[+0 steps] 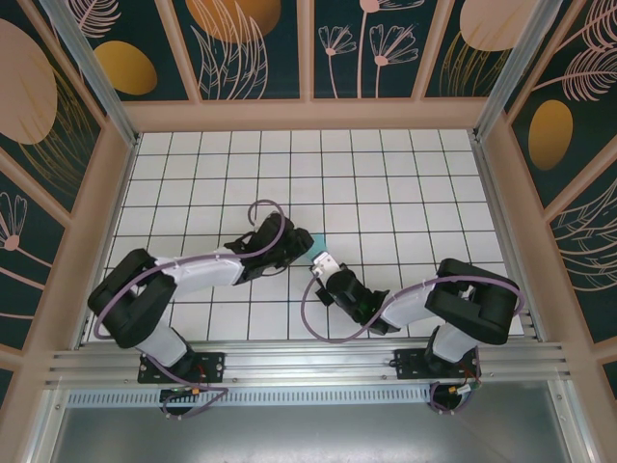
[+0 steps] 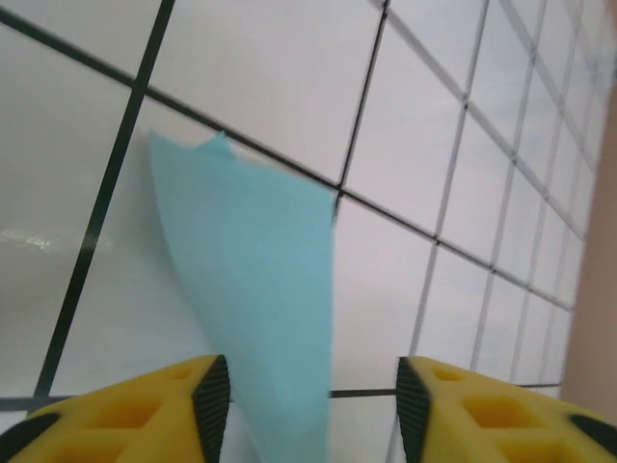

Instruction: Fold a paper plane with a square sheet of paper (pick it up from the middle)

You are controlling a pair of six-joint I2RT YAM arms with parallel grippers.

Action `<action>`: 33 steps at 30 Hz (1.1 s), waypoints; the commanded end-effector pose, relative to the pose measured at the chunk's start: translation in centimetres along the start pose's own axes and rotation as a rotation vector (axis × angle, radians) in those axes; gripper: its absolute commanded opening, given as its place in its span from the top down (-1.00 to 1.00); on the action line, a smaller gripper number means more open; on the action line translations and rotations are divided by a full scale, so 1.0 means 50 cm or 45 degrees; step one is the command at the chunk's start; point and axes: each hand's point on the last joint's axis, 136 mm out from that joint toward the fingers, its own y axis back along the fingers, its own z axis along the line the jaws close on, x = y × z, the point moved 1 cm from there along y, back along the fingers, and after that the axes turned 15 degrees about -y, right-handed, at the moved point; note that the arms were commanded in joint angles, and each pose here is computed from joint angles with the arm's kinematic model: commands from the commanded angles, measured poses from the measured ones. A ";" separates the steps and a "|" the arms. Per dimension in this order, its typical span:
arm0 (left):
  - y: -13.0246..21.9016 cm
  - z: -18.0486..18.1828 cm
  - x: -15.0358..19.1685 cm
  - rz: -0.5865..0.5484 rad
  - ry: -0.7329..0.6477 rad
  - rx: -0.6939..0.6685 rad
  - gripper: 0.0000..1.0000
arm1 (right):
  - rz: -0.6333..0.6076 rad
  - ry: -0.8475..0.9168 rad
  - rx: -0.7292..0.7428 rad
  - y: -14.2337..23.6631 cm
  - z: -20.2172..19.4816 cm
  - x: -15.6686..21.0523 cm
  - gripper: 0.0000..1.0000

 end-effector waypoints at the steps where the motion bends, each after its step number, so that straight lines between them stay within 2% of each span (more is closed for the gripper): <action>1: 0.047 0.007 -0.025 -0.110 -0.007 -0.026 -0.12 | -0.066 -0.202 -0.136 0.014 0.013 -0.033 1.00; 9: 0.109 0.022 -0.054 -0.257 0.003 -0.014 -0.19 | -0.093 -0.522 -0.379 0.045 0.009 -0.067 1.00; 15: 0.089 0.005 -0.042 -0.211 0.001 0.049 -0.19 | -0.038 -0.599 -0.425 0.041 0.013 -0.050 1.00; 33: 0.039 -0.014 -0.005 -0.085 0.031 0.145 -0.16 | 0.094 -0.955 -0.308 0.028 -0.030 0.018 1.00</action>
